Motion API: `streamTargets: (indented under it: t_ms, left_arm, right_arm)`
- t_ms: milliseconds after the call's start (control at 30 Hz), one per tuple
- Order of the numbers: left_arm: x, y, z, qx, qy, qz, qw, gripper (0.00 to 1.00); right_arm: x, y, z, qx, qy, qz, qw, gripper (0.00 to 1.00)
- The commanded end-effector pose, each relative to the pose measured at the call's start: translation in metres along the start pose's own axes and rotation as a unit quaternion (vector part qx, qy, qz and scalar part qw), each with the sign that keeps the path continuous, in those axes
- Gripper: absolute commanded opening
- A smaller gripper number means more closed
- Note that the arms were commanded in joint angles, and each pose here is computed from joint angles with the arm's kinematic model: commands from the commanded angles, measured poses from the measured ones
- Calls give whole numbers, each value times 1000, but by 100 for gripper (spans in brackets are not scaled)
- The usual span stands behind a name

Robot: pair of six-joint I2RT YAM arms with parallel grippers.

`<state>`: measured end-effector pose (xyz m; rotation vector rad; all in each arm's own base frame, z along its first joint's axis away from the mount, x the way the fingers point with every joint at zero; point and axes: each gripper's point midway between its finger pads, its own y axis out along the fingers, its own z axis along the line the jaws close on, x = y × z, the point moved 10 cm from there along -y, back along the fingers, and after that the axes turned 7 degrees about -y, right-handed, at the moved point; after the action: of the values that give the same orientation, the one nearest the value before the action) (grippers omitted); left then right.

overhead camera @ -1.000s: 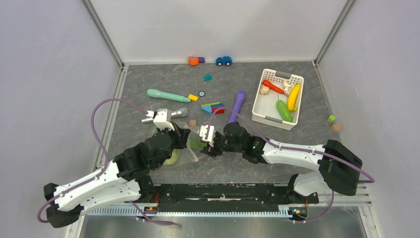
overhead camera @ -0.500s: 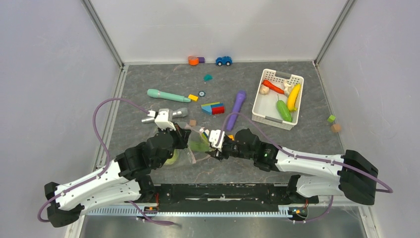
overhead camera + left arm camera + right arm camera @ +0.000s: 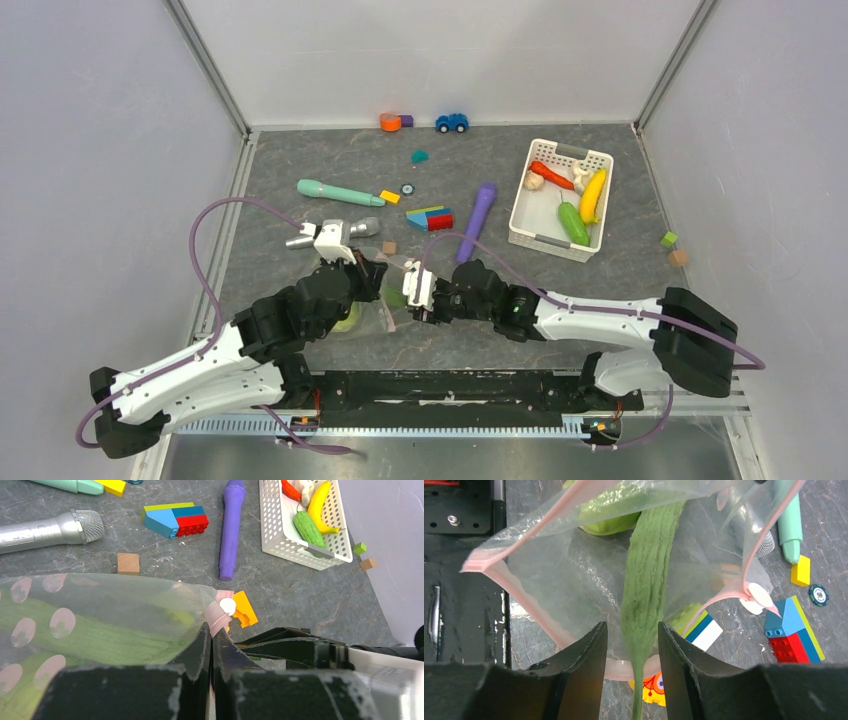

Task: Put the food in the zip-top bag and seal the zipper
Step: Adjust the fake vegetable in the zipper food storage bag.

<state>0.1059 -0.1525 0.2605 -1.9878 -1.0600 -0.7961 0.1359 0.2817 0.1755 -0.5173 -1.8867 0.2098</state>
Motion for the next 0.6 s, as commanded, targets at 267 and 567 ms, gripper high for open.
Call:
streamTargets:
  t_ms: [267,567]
  left_arm:
    - [2,-4,-8,-41,-13,11,999,2]
    - [3,-8,-9,-55,-21,15,998,2]
  right_arm:
    - [-10,27,-9,-36,-14,56,998,51]
    - [-27,39,-4,-39,-5,76,996,45]
